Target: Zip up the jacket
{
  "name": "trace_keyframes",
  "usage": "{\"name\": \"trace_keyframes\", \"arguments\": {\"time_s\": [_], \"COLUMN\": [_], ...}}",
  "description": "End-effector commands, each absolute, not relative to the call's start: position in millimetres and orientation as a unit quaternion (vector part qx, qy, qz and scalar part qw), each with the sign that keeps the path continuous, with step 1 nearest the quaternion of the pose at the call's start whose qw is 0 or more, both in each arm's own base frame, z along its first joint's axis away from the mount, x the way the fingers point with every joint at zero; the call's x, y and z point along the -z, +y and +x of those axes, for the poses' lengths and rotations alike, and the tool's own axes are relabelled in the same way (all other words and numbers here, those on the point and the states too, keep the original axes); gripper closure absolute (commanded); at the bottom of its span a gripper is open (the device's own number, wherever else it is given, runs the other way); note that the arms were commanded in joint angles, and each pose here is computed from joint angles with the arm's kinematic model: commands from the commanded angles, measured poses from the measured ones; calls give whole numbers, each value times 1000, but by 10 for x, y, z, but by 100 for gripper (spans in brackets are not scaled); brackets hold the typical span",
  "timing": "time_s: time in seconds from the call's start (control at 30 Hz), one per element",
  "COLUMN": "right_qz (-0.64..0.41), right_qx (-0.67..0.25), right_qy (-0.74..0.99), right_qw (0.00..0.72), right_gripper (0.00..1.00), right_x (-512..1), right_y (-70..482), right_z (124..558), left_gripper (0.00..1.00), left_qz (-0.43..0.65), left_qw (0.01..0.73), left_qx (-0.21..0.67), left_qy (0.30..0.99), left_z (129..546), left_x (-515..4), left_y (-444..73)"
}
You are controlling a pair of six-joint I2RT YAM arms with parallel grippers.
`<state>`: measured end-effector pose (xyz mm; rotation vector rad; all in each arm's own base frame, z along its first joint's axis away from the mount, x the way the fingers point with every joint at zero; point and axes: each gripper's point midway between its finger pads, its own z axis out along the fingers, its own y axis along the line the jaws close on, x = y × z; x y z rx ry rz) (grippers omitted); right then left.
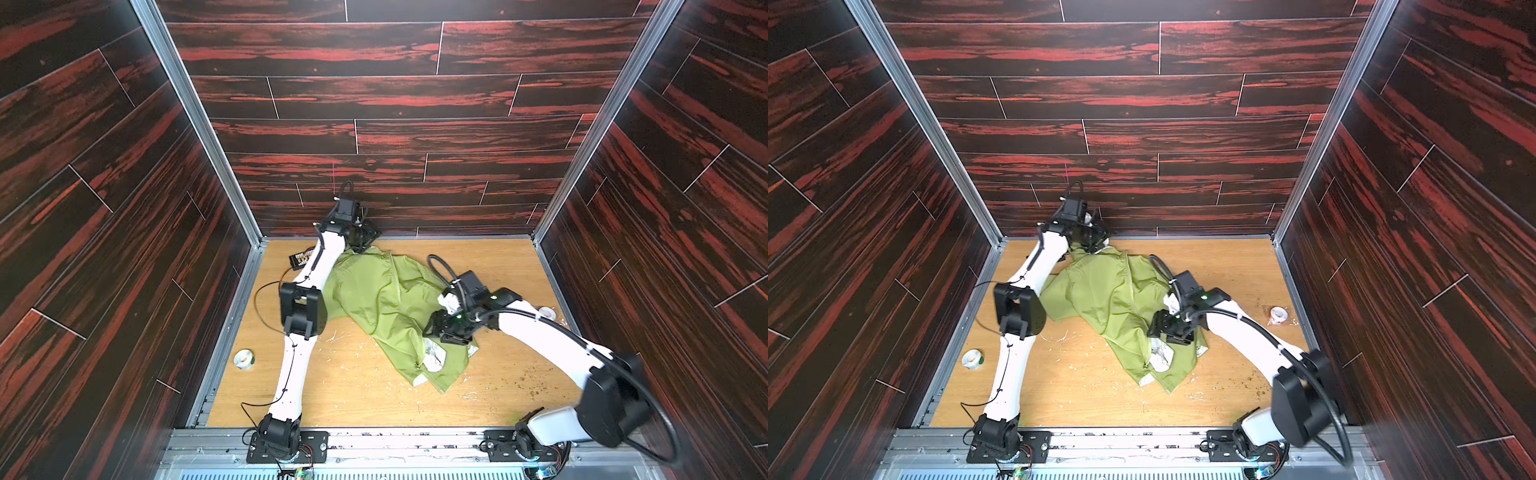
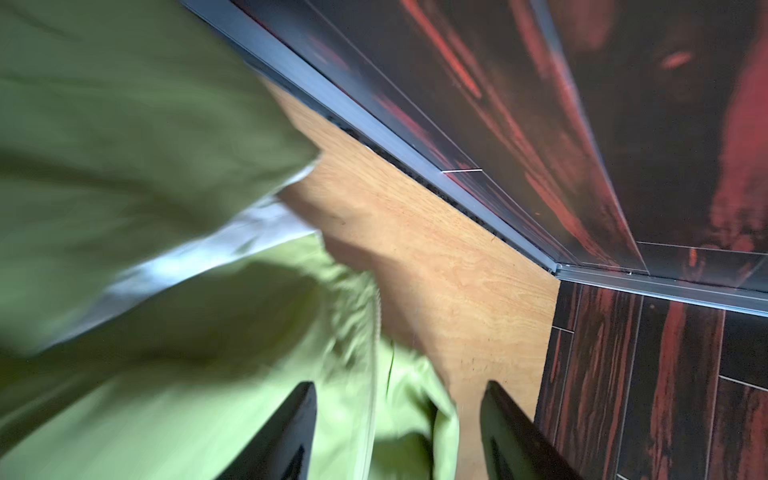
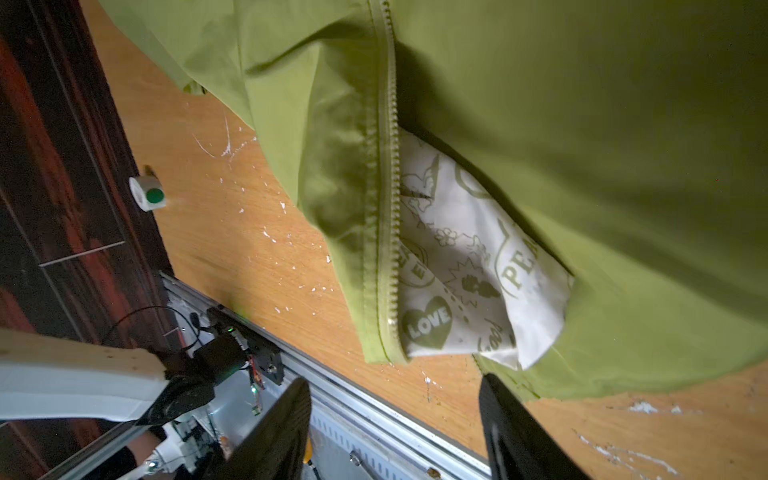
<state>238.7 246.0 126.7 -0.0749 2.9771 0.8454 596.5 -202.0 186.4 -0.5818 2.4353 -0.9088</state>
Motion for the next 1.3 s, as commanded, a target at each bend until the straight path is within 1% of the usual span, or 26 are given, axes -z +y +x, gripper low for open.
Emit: {"name": "trace_keyframes", "arguments": {"time_s": [0.0,0.1,0.17,0.2,0.27,0.3,0.37,0.43,0.5,0.53,0.57,0.63,0.7,0.77,0.83,0.87,0.9,0.93,0.97,1.0,1.03,1.1,1.23,1.27], "right_qz": [-48,-58,-66,-68,-74,-77,-85,-95,-102,-106,-110,-112,-87,-30,16,32,39,44,52,57,64,77,86,87], "right_qx": [-257,-262,-263,-263,-278,-287,-307,-329,-352,-367,-382,-426,-453,-474,-455,-441,-432,-416,-388,-353,-310,-241,-184,-175], "right_qy": [965,963,963,962,957,955,947,939,930,924,918,898,887,880,890,897,901,908,920,933,948,966,977,978], "right_qw": [13,-2,-11,-15,-25,-27,-25,-18,-10,-6,-5,-1,-2,-11,-9,-8,-4,7,15,28,38,58,66,66], "right_gripper": [31,31,34,38,51,62,77,88,96,98,99,100,100,100,90,74,61,49,41,35,32,28,26,25], "right_x": [-1112,-999,-936,-916,-935,-968,-1090,-1258,-1450,-1558,-1652,-1872,-1932,-1844,-1665,-1576,-1538,-1516,-1465,-1429,-1362,-1244,-958,-897], "right_y": [2556,2674,2736,2756,2824,2854,2922,2975,3010,3027,3044,3038,2918,2666,2410,2294,2222,2155,2063,1963,1845,1644,1501,1485], "right_z": [2494,2555,2564,2564,2546,2540,2542,2529,2517,2505,2484,2459,2513,2640,2762,2820,2862,2928,2976,3054,3121,3270,3518,3558], "left_gripper": [33,31,30,29,28,27,27,28,28,28,28,29,34,42,55,62,69,72,76,80,85,92,100,100], "left_qz": [-193,-217,-238,-249,-262,-268,-273,-277,-277,-276,-272,-268,-265,-263,-260,-258,-257,-255,-257,-256,-255,-254,-252,-251], "left_qw": [281,266,259,253,228,212,188,164,148,142,154,153,152,152,157,158,159,159,148,146,146,145,143,142], "left_qx": [295,264,259,255,252,250,246,233,226,223,226,218,215,210,209,210,211,212,207,207,207,205,206,206], "left_qy": [892,901,900,899,903,906,911,918,922,924,923,926,928,929,930,930,930,930,932,933,933,934,935,935], "left_z": [5556,5204,5006,4912,4723,4640,4540,4477,4472,4480,4572,4634,4704,4766,4838,4875,4904,4925,4886,4899,4916,4935,4964,4967], "left_x": [-2513,-2399,-2260,-2137,-1876,-1719,-1471,-1233,-1072,-1006,-990,-908,-864,-829,-830,-828,-824,-820,-795,-787,-785,-772,-751,-750], "left_y": [-1694,-1405,-1279,-1227,-1189,-1182,-1191,-1171,-1165,-1172,-1174,-1166,-1161,-1150,-1143,-1150,-1160,-1165,-1153,-1155,-1149,-1143,-1141,-1148]}}
